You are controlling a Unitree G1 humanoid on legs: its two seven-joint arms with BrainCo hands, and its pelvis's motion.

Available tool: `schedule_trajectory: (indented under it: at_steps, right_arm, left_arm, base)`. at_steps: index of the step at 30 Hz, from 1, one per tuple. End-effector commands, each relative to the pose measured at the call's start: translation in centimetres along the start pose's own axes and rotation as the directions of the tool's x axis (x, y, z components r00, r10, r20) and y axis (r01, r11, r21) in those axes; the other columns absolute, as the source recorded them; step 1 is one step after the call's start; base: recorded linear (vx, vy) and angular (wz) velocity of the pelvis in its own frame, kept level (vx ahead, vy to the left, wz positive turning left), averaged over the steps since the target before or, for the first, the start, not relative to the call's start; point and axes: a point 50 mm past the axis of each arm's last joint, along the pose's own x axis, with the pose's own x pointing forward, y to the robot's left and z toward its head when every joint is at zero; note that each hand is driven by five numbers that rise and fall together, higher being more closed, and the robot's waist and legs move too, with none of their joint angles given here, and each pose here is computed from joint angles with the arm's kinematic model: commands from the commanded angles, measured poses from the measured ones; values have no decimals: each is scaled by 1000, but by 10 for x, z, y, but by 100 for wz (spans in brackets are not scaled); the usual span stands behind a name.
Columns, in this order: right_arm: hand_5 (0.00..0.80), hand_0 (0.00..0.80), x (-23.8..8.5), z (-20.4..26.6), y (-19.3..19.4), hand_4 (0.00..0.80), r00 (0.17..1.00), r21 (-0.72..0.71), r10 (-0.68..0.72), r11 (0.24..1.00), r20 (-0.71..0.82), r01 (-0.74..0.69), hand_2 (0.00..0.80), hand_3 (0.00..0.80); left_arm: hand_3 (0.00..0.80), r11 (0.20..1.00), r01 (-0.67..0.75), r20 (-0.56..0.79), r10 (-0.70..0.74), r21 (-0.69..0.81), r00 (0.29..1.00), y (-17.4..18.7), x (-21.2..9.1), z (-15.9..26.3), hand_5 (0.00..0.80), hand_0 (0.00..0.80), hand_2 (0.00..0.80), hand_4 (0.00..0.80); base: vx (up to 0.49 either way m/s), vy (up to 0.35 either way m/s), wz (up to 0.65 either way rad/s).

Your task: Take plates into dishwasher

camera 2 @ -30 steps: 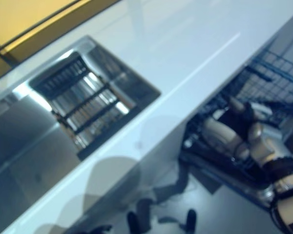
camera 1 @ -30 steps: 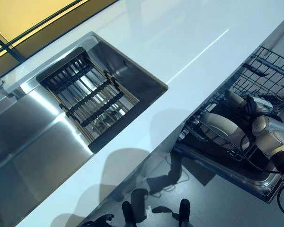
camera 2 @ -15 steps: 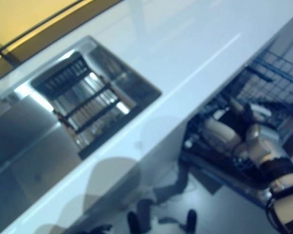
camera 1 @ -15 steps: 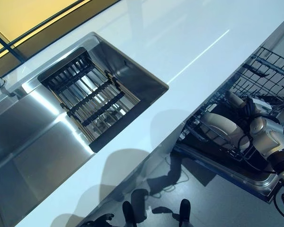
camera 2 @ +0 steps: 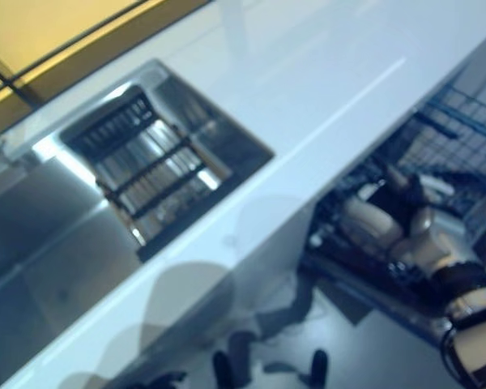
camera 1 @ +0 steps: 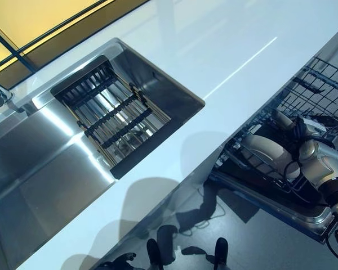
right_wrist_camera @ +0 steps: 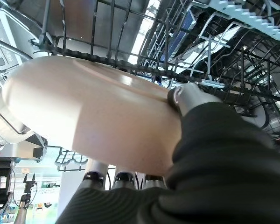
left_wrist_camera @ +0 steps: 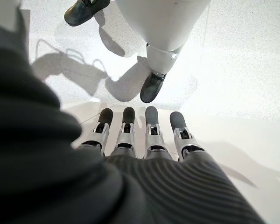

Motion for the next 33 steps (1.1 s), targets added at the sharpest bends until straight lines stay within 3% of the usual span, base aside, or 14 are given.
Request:
schedule_trajectory:
  at_steps: [1, 4, 6, 7, 8, 9, 11, 12, 13, 15, 33]
  right_arm:
    - [800, 800, 5, 13, -16, 800, 998, -9, -54, 999, 31, 54, 800, 800]
    - [631, 631, 5, 13, -17, 631, 998, -12, -64, 998, 30, 64, 631, 631]
    - [612, 612, 5, 12, -17, 612, 997, -11, -68, 998, 29, 68, 612, 612]
    - [536, 536, 5, 12, -16, 536, 997, -13, -71, 997, 28, 71, 536, 536]
    - [536, 536, 5, 12, -16, 536, 997, -12, -72, 997, 27, 72, 536, 536]
    - [433, 433, 5, 11, -16, 433, 997, -10, -74, 997, 26, 75, 433, 433]
    - [405, 405, 5, 10, -16, 405, 997, -9, -77, 997, 23, 77, 405, 405]
    - [292, 292, 4, 10, -16, 292, 996, -10, -81, 997, 22, 81, 292, 292]
    - [122, 122, 4, 9, -17, 122, 996, -10, -85, 996, 21, 86, 122, 122]
    - [0, 0, 4, 9, -17, 0, 996, -9, -87, 996, 21, 87, 0, 0]
    - [0, 0, 1, 11, -18, 0, 992, 2, -115, 993, 44, 115, 0, 0]
  left_arm:
    - [0, 998, -33, -17, 34, 48, 999, 19, -2, -2, 0, 0, 0, 0]
    - [0, 998, -33, -16, 34, 49, 999, 20, -3, -3, 0, 0, 0, 0]
    - [0, 998, -32, -17, 33, 51, 999, 20, -2, -2, 0, 0, 0, 0]
    - [0, 998, -34, -17, 35, 51, 999, 20, -2, -2, 0, 0, 0, 0]
    - [0, 998, -34, -17, 35, 50, 999, 20, -2, -2, 0, 0, 0, 0]
    - [0, 998, -36, -17, 37, 50, 999, 20, -2, -2, 0, 0, 0, 0]
    - [0, 998, -37, -19, 38, 51, 999, 20, -2, -2, 0, 0, 0, 0]
    - [0, 998, -37, -20, 38, 52, 999, 20, -2, -3, 0, 0, 0, 0]
    - [0, 998, -37, -22, 38, 52, 999, 20, -2, -3, 0, 0, 0, 0]
    - [0, 998, -38, -22, 39, 52, 999, 21, -2, -3, 0, 0, 0, 0]
    - [0, 998, -44, -28, 46, 47, 999, 22, -3, -4, 0, 0, 0, 0]
  base:
    - [0, 0, 0]
    - [0, 0, 0]
    - [0, 0, 0]
    - [0, 0, 0]
    - [0, 0, 0]
    - [68, -3, 0]
    - [0, 0, 0]
    - [0, 0, 0]
    - [0, 0, 0]
    - [-38, -5, 1]
    - [0, 0, 0]
